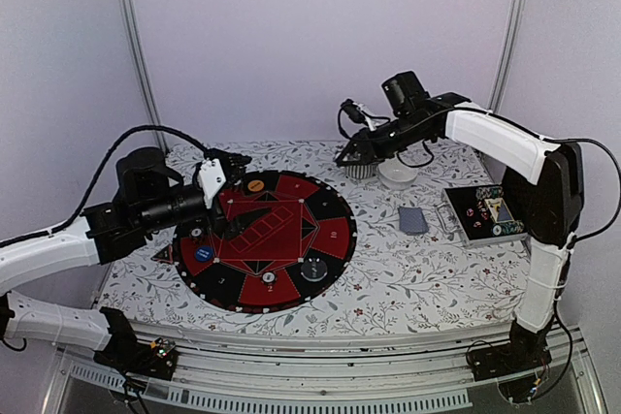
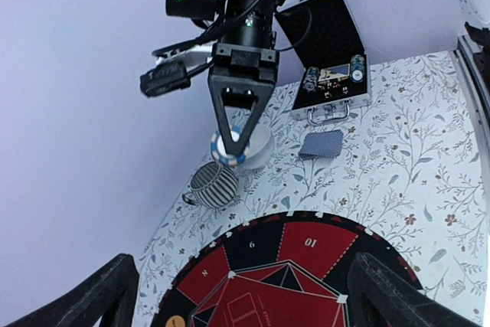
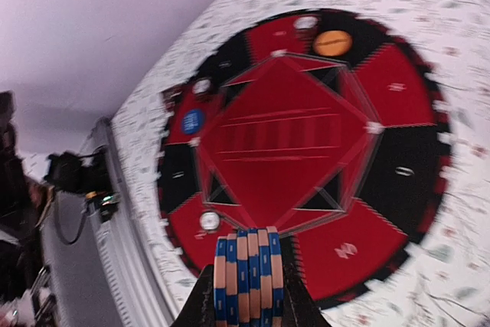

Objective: Distribute texas hold em gaming equipment
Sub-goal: Pass from the right arm to the left

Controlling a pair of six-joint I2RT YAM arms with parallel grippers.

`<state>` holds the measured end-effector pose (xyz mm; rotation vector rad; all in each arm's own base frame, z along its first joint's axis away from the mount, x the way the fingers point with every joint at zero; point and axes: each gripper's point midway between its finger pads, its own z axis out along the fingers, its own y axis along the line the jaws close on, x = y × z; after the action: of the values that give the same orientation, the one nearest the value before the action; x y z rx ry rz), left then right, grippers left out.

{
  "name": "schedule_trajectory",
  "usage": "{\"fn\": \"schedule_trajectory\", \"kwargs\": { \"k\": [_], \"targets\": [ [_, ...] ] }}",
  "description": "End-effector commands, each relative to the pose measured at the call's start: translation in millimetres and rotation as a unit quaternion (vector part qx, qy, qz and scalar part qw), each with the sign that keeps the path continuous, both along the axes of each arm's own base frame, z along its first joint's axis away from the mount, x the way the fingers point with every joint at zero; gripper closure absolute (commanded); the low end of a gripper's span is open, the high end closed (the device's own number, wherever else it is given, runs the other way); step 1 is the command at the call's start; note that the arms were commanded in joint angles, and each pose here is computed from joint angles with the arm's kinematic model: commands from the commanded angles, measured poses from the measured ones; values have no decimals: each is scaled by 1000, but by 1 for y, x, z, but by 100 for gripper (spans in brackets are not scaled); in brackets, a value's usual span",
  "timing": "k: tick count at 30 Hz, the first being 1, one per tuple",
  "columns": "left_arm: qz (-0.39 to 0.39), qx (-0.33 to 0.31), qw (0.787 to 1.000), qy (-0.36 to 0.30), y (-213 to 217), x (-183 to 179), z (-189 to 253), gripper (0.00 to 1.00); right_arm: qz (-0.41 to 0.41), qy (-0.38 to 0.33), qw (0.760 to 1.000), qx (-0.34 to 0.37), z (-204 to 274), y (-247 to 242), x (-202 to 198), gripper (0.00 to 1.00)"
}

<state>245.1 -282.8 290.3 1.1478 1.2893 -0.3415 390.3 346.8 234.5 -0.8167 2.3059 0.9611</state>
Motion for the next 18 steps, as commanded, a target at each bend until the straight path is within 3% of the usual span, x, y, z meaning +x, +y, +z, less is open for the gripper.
{"fn": "schedule_trajectory", "kwargs": {
  "k": [1,7,18],
  "targets": [
    [11,62,995,-73,-13,8,-7,2,168,78,973,135,28,81,-68,98],
    [-2,98,994,-57,-23,8,-34,2,237,114,953,153,25,120,-110,98],
    [12,115,993,-23,-31,21,-51,8,272,146,936,167,19,144,-137,98]
  ]
}}
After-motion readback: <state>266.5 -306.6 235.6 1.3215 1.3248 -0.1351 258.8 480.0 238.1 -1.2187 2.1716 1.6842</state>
